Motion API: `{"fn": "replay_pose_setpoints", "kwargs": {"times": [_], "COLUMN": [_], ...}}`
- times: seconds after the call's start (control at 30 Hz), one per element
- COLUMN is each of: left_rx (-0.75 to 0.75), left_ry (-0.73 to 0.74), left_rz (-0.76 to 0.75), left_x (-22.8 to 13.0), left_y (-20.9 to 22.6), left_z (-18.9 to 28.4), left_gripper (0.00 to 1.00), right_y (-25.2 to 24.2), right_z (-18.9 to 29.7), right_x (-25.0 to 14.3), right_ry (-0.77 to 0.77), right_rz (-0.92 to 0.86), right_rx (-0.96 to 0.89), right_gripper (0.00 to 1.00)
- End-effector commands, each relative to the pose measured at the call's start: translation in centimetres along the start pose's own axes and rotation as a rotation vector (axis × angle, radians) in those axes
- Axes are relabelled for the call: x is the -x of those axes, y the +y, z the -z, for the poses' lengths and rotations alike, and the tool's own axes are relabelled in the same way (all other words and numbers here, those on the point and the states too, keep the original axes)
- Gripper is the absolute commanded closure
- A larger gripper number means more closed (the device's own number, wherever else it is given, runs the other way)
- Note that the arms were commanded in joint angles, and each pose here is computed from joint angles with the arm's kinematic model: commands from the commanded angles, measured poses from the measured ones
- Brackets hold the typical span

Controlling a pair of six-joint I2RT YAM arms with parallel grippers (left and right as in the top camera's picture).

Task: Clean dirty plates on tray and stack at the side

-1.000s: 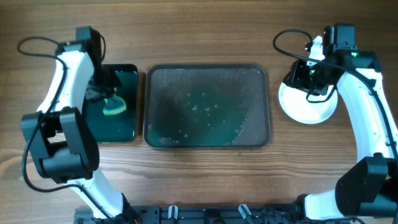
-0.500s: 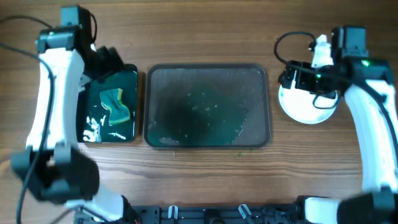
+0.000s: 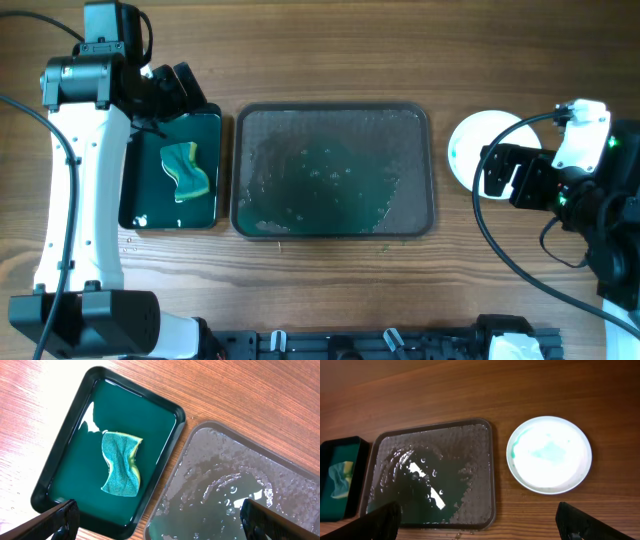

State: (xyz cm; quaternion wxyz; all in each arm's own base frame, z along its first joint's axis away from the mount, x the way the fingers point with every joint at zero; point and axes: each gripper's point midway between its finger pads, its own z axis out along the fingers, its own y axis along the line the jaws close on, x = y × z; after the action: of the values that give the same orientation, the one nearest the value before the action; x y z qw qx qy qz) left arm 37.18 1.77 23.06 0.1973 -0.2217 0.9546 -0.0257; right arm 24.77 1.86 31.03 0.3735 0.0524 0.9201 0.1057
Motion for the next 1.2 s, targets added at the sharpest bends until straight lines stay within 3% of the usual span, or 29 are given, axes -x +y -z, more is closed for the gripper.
{"fn": "replay_pose_setpoints", "kwargs": {"times": [0.0,0.13,0.3,0.5,0.8,0.97,1.17], "left_rx": [-0.010,-0.009,-0.009,-0.010,-0.009,-0.009,-0.010], "left_ry": [0.008,0.009,0.008,0.008,0.009,0.008,0.008], "left_rz": [-0.001,-0.001,-0.001,-0.001,-0.001,-0.001,-0.001], "left_x": [-0.1,-0.1,-0.1,-0.1,-0.1,-0.1,-0.1], "left_y": [-0.2,-0.2,-0.2,-0.2,-0.2,-0.2,-0.2], "left_z": [-0.2,-0.2,-0.2,-0.2,-0.2,-0.2,-0.2], "left_gripper": [0.00,0.00,0.00,0.00,0.00,0.00,0.00], "right_y": [-0.3,-0.6,2.0,2.0,0.5,-0.8,-1.5], "right_z": [0.1,-0.8,-0.8,-3.3,-6.8,-7.9,-9.4], "right_x": [0.4,2.4,5.7,-0.5,-7.7,-8.4,-9.6], "right_ry": [-0.008,-0.065,-0.395,-0.656,-0.801,-0.855,-0.769], "right_rz": [0.003,0.021,0.232,0.311,0.329,0.248,0.189], "right_rx": [-0.019,-0.034,0.103,0.154,0.160,0.138,0.131], "right_gripper": [0.00,0.00,0.00,0.00,0.00,0.00,0.00]}}
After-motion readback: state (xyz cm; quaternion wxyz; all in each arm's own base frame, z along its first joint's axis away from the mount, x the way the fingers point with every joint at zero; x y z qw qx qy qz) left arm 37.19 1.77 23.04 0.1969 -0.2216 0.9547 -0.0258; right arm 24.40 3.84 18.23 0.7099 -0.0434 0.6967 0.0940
